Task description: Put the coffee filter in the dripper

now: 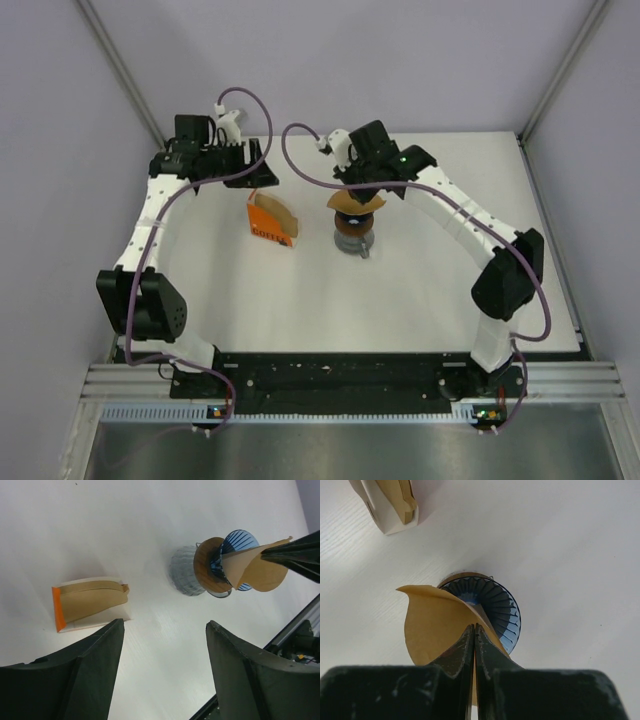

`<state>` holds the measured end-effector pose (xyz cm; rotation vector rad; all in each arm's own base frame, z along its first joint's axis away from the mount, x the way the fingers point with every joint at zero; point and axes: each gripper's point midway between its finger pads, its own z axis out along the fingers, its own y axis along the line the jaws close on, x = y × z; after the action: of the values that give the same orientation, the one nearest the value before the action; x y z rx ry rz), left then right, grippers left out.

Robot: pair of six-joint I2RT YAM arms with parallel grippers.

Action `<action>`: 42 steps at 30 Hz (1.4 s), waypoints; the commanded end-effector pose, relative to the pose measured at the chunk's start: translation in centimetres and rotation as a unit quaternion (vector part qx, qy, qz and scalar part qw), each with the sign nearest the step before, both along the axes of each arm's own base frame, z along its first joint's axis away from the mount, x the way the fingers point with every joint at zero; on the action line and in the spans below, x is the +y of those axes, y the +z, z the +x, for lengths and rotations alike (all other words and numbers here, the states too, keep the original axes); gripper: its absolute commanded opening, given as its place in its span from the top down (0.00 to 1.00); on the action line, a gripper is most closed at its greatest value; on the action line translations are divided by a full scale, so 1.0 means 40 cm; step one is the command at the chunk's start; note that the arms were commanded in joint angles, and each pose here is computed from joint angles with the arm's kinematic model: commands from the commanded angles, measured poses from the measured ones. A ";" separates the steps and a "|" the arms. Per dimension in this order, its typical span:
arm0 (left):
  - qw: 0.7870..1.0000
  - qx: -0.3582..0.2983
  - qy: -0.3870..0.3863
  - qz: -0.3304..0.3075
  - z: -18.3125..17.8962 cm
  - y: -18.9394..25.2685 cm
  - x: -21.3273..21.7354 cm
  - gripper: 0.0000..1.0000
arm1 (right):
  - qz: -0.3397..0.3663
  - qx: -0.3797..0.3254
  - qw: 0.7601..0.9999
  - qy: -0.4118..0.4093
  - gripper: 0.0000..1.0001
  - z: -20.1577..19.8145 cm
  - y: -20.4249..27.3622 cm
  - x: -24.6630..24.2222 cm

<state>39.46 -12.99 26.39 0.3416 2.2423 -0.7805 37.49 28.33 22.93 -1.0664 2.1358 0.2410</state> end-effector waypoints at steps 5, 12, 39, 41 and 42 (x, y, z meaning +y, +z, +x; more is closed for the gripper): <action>0.995 0.024 0.026 -0.095 -0.006 0.055 -0.098 0.28 | -0.014 0.036 0.999 -0.025 1.00 0.033 -0.102 0.022; 0.992 0.071 0.019 -0.098 -0.019 -0.031 -0.174 0.29 | -0.022 0.089 0.996 -0.017 1.00 0.024 -0.208 0.048; 0.981 0.145 0.000 -0.130 -0.093 -0.140 -0.309 0.36 | -0.068 0.209 0.973 -0.075 1.00 -0.026 -0.482 0.032; 0.978 0.153 -0.005 -0.139 -0.097 -0.144 -0.321 0.36 | -0.066 0.211 0.972 -0.077 1.00 -0.027 -0.482 0.033; 0.978 0.156 -0.006 -0.140 -0.096 -0.149 -0.326 0.36 | -0.063 0.211 0.972 -0.076 1.00 -0.026 -0.479 0.036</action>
<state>36.05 -23.85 18.64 0.0384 2.4506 -1.0903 38.18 29.72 10.52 -0.9648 2.4693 0.2630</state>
